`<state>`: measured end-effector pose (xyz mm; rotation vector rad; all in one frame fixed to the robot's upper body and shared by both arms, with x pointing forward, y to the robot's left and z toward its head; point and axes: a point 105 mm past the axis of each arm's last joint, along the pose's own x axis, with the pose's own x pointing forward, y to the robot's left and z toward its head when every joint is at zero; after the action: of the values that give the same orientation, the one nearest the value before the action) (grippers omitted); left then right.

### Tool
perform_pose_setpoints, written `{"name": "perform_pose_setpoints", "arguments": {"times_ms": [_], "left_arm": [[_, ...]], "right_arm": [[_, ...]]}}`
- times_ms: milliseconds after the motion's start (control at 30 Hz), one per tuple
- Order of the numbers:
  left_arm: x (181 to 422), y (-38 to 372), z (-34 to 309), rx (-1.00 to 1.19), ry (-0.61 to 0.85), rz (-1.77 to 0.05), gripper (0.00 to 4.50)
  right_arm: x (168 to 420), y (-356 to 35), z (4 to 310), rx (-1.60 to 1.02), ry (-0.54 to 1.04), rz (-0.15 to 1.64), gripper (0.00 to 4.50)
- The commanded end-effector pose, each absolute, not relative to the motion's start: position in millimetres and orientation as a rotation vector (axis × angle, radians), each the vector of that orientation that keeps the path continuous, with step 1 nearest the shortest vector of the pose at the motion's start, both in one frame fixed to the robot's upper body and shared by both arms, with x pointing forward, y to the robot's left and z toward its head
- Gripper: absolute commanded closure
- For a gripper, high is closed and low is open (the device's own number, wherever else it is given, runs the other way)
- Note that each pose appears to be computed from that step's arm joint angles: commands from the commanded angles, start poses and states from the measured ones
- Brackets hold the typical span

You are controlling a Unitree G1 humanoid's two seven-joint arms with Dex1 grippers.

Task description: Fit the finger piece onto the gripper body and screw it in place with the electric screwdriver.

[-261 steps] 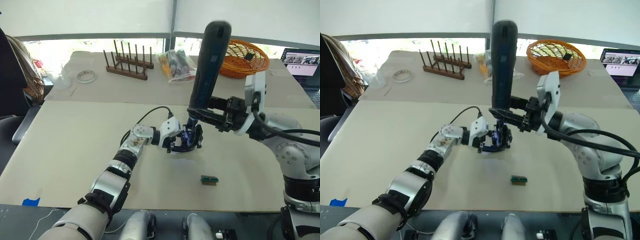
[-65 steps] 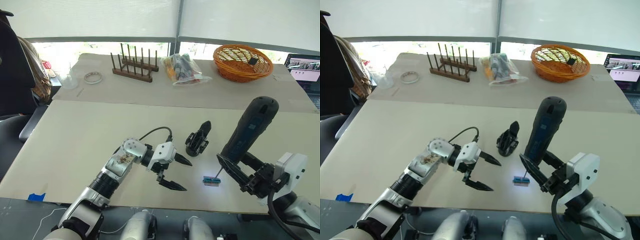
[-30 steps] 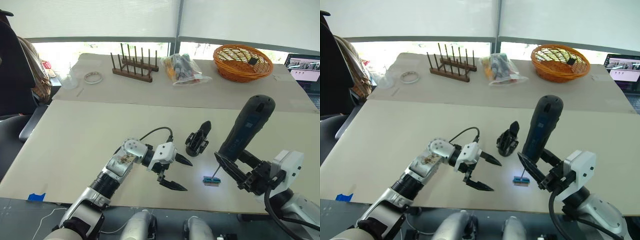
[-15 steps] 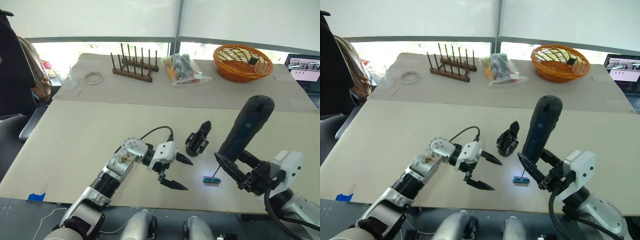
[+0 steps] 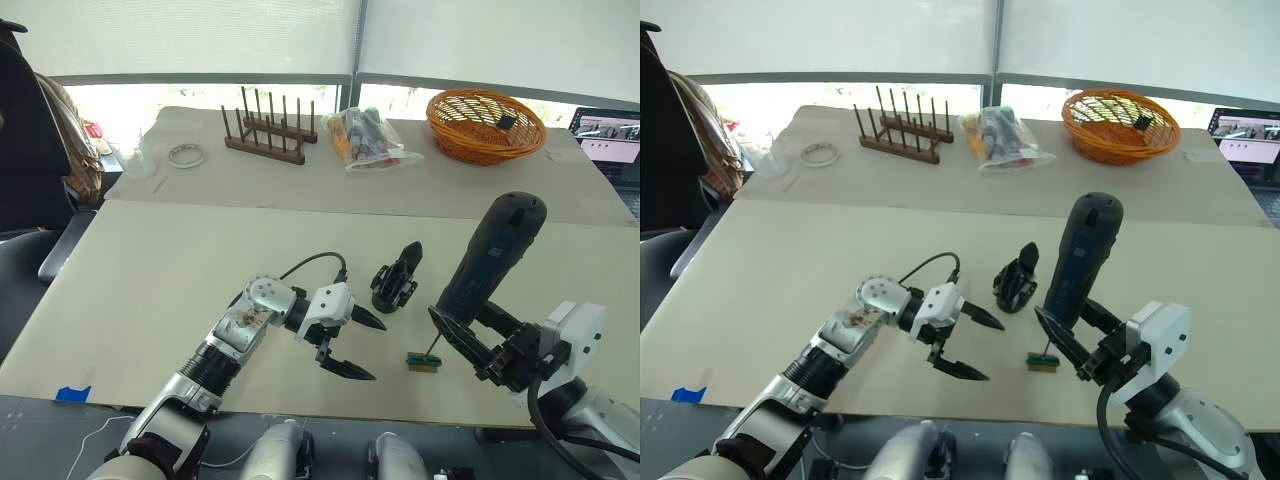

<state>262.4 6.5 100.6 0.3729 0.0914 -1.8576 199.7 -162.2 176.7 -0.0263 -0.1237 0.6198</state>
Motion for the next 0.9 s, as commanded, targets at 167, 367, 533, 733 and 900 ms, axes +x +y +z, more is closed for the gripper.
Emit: {"name": "perform_pose_setpoints", "arguments": {"times_ms": [167,367,533,733,900], "left_arm": [[261.5,3.6,107.4,0.387,0.047,-1.867,0.0],[261.6,2.9,107.5,0.386,0.046,-1.867,0.0],[262.0,2.5,107.7,0.386,0.046,-1.867,0.0],[262.2,2.3,107.8,0.387,0.045,-1.866,0.0],[262.2,2.0,108.0,0.386,0.045,-1.866,0.0]], "right_arm": [[196.3,-160.1,189.6,-0.042,-0.186,0.625,2.55],[196.5,-160.2,188.8,-0.044,-0.181,0.625,2.55],[196.7,-159.5,188.6,-0.042,-0.18,0.628,2.55],[196.4,-159.1,187.2,-0.043,-0.174,0.629,2.55],[196.6,-160.1,187.4,-0.045,-0.174,0.625,2.55]]}}
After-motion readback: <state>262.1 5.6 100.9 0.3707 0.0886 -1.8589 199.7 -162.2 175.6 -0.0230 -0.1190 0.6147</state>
